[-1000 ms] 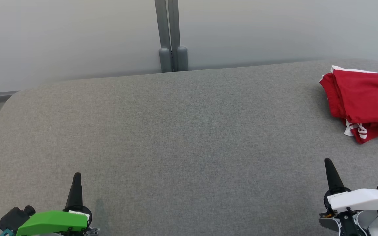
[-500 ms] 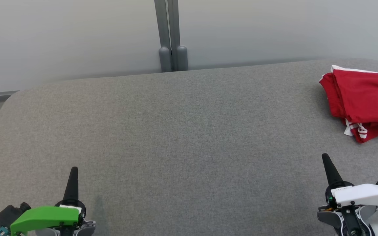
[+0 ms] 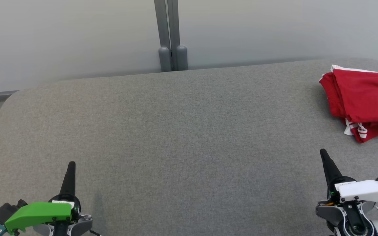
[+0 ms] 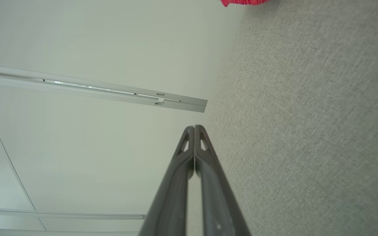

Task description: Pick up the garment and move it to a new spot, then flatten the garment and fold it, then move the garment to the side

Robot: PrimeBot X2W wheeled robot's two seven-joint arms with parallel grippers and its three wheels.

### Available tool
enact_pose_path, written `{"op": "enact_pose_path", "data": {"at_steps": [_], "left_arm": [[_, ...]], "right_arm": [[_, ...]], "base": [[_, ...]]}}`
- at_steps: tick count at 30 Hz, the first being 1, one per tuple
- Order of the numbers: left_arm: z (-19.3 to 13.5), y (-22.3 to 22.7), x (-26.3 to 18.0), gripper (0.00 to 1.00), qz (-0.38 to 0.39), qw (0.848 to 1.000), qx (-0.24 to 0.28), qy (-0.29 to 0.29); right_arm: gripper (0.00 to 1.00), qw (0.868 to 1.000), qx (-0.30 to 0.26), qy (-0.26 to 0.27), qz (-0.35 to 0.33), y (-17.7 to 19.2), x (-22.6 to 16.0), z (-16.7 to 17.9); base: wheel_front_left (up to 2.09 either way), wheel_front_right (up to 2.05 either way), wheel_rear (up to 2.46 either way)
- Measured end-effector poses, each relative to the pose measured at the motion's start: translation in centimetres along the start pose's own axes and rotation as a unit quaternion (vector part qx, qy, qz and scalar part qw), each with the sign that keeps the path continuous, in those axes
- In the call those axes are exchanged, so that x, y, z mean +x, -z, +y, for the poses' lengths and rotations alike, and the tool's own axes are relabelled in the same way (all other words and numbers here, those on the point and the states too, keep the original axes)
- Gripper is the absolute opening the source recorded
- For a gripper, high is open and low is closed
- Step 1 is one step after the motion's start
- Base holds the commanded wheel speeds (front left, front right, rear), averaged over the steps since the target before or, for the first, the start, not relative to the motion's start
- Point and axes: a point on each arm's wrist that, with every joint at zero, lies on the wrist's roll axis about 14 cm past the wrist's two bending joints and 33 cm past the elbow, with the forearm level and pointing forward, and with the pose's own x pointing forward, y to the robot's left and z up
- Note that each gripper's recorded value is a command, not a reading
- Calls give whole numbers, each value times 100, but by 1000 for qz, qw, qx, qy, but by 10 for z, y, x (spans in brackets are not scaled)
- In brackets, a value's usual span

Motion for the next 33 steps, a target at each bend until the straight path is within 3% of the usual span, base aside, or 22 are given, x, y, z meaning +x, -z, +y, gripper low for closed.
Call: {"op": "enact_pose_path", "data": {"at_steps": [33], "left_arm": [[-20, -8, 10, 0, 1, 994, -107, 34]], "right_arm": [[0, 992, 123, -25, 12, 1, 9, 15]], "base": [[0, 0, 0]]}}
